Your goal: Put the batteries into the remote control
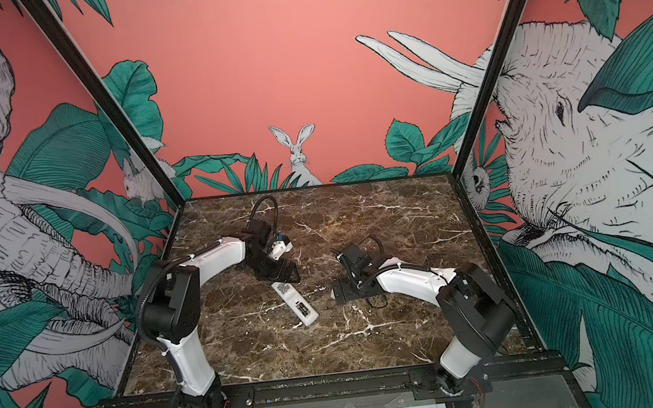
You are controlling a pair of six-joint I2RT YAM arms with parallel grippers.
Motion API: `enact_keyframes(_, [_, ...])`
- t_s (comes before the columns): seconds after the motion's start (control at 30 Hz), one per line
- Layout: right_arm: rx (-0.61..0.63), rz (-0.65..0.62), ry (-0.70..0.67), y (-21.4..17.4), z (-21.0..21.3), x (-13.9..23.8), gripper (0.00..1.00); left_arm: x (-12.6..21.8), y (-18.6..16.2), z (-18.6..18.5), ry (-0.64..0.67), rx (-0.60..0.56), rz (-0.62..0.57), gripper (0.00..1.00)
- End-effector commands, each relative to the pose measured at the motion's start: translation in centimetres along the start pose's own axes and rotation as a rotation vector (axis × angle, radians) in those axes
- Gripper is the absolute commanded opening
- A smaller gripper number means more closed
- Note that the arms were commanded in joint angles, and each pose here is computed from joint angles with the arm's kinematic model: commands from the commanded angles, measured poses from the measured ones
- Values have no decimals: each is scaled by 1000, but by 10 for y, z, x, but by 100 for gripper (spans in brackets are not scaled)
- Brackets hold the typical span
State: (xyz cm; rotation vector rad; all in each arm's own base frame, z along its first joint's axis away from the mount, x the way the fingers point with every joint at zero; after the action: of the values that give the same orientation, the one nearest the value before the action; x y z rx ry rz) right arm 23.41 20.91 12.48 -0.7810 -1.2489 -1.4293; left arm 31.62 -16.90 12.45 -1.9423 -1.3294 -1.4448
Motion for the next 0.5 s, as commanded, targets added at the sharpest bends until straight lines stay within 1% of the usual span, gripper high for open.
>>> enact_keyframes(0.0, [-18,-20,-18,7,6,-12,98,16,-7,-14,-41,-7,-47,93])
enact_keyframes(0.03, [-17,-17,-22,8,8,-15,97,17,-11,-13,-24,-2,-47,93])
enact_keyframes(0.13, [-20,-15,-32,10,13,-22,89,27,-17,-8,75,17,-56,93])
enact_keyframes(0.23, [-24,-19,-40,13,20,-27,85,46,-20,-2,161,69,-106,93])
enact_keyframes(0.37, [-34,-23,-35,18,33,-34,82,73,-24,-2,230,86,-175,93])
enact_keyframes(0.47, [-29,-22,-36,20,43,-40,81,84,-30,-6,229,77,-198,93])
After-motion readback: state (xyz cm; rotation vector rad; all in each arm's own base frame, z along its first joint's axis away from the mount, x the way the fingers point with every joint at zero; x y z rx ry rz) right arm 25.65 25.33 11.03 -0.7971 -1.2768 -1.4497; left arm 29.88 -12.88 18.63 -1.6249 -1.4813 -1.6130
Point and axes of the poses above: each gripper's point midway between its finger pads, its own x axis back along the fingers, its own z axis along the line the jaws close on, y = z × x, the point moved 9 cm from there along x, back along the fingers, and after that the axes turned 6 degrees about -x, right-handed, at the moved point
